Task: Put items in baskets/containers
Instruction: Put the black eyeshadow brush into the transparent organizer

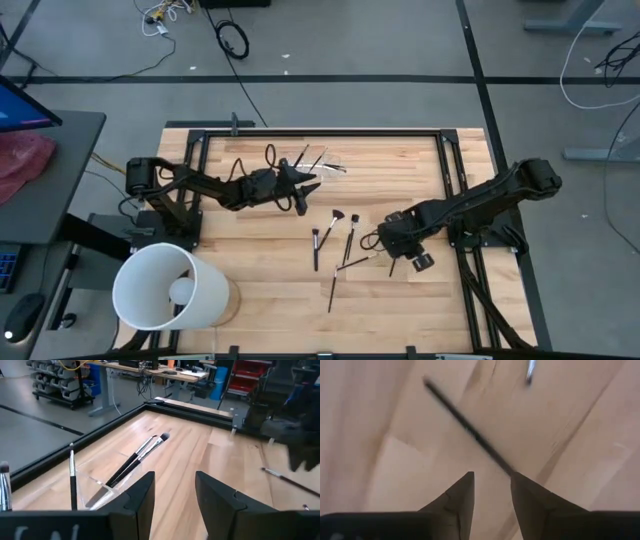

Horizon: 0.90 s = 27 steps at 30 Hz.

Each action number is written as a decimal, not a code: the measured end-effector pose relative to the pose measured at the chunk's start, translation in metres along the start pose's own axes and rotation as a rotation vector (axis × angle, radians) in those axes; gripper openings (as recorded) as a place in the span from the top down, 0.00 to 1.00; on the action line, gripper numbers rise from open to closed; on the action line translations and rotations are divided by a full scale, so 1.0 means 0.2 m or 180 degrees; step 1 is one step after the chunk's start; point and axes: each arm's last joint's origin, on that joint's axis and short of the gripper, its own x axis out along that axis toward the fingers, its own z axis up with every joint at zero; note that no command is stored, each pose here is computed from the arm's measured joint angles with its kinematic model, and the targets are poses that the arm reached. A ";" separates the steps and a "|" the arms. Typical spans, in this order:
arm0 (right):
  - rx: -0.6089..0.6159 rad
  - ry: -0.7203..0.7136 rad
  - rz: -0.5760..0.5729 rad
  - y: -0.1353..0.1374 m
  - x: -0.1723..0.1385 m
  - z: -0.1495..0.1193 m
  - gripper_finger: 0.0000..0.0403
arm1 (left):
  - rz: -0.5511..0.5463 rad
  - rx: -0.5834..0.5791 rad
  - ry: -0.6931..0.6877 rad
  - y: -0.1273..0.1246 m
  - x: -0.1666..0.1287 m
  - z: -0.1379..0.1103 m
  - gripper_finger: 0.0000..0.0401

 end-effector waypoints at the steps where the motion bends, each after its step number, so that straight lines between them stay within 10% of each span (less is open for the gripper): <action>1: -0.0072 0.0024 -0.0021 0.00 0.02 -0.02 0.68 | -0.0029 -0.0041 -0.0007 -0.01 0.00 0.00 0.64; 18: -0.0643 -0.0075 -0.0578 -0.03 0.15 -0.08 0.69 | -0.0231 0.0002 -0.0004 -0.15 -0.04 -0.02 0.64; 27: -0.0357 -0.0146 -0.0408 -0.04 0.19 -0.13 0.96 | -0.0566 0.0013 0.0047 -0.19 -0.05 -0.03 0.64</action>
